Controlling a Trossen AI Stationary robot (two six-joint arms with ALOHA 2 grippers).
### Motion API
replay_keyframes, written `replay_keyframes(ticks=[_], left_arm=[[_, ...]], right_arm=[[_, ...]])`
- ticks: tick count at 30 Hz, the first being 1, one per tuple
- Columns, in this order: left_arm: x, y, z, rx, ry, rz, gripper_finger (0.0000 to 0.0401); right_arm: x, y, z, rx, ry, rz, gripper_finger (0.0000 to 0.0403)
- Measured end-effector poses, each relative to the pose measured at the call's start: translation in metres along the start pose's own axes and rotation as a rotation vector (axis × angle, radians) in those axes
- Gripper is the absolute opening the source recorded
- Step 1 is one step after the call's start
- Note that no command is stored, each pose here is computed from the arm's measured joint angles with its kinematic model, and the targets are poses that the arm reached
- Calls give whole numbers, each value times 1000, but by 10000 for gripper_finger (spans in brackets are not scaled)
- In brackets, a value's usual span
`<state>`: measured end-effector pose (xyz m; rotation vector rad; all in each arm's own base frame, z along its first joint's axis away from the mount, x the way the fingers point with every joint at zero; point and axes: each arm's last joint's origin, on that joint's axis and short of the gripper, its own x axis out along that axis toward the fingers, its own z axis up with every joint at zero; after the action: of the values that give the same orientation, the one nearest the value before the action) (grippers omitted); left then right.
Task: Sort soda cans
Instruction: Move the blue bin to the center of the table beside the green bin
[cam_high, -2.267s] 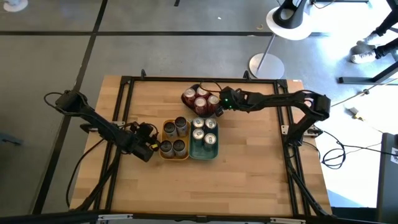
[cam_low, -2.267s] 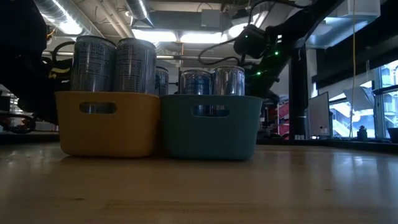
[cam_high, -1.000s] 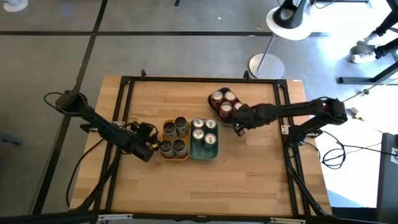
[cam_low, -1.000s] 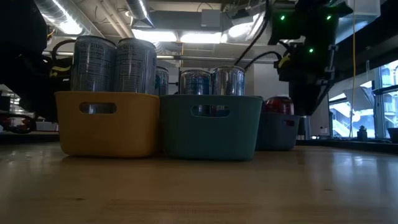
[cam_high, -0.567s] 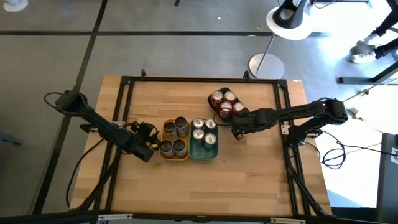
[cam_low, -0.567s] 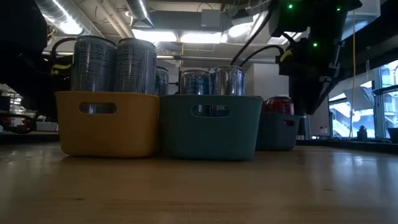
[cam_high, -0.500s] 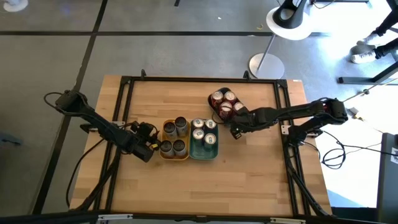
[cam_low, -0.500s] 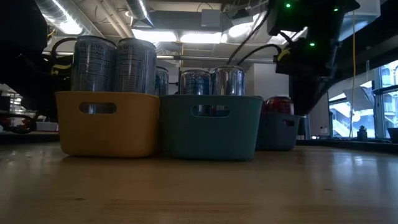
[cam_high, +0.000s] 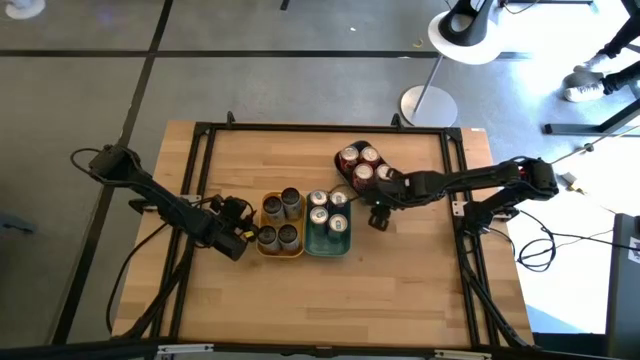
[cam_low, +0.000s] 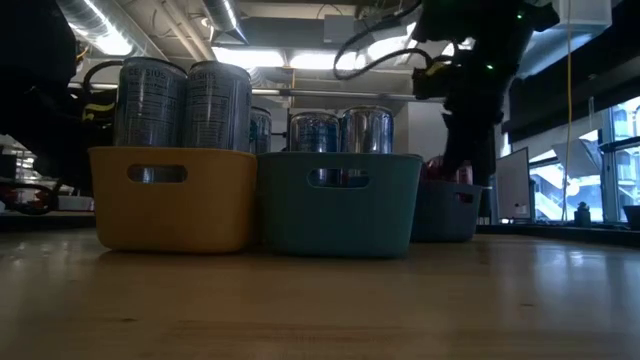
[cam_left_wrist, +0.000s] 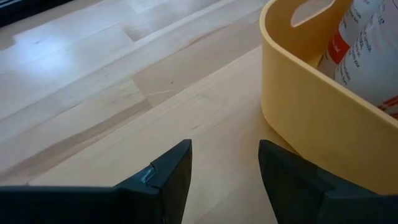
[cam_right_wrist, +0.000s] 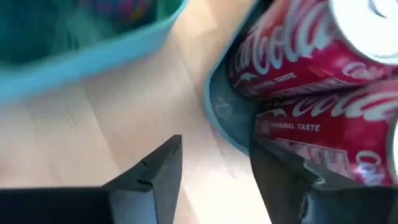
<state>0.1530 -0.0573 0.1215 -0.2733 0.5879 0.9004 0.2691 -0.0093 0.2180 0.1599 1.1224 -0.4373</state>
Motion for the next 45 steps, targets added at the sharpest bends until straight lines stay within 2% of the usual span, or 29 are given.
replay_keyframes(ticks=[6,12,15,19,24,31,45], left_arm=[[0,0,0,-9,1,-4,177],[0,-3,1,-31,-2,-20,177],[0,-3,1,-31,-2,-20,177],[0,-3,1,-31,-2,-20,177],[0,-3,1,-31,-2,-20,177],[0,-2,1,-4,-2,-18,177],[0,-2,0,-2,-1,-17,177]], right_arm=[[1,-2,-4,-343,39,-56,189],[3,-5,-4,-500,42,-115,187],[10,-7,-12,-510,78,-97,186],[17,-8,-19,-507,84,-132,186],[23,-7,-23,-504,70,-85,186],[28,-7,-28,-502,66,-85,178],[29,-7,-24,-486,33,-52,23]])
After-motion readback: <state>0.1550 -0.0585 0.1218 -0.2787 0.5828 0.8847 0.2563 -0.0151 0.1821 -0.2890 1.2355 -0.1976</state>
